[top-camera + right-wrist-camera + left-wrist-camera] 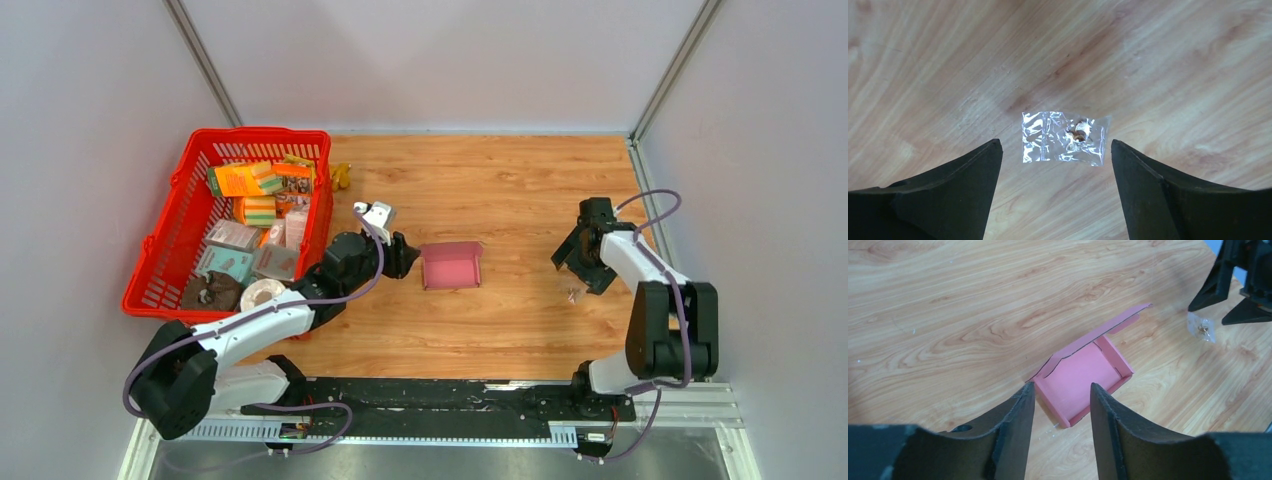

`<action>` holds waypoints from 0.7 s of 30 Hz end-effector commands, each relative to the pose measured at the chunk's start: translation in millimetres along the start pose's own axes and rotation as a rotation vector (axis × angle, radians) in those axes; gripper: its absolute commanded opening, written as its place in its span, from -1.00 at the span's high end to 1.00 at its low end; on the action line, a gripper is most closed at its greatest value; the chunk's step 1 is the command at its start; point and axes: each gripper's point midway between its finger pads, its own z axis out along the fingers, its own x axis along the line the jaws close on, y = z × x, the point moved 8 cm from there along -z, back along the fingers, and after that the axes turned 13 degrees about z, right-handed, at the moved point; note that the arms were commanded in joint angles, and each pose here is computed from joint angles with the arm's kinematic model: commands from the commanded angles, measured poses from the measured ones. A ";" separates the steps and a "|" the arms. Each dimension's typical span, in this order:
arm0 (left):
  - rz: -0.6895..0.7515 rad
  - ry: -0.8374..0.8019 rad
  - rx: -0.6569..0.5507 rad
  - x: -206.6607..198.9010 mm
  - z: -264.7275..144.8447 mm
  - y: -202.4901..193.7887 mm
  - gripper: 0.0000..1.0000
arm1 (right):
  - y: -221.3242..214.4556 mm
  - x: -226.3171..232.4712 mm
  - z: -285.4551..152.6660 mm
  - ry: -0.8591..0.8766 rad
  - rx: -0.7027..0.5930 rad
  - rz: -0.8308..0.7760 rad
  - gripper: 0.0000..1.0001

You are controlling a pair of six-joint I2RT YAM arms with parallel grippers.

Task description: Fold the paper box

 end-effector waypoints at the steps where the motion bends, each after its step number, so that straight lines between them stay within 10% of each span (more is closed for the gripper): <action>1: 0.002 -0.009 -0.084 -1.1 -3.7 13.9 -0.08 | -0.9 11.9 12.6 0.006 0.085 -0.097 -0.69; 21: 0.002 -0.036 -0.091 -3.7 -5.6 14.8 -0.13 | -18.1 0.0 30.1 -0.039 0.147 -0.128 -0.30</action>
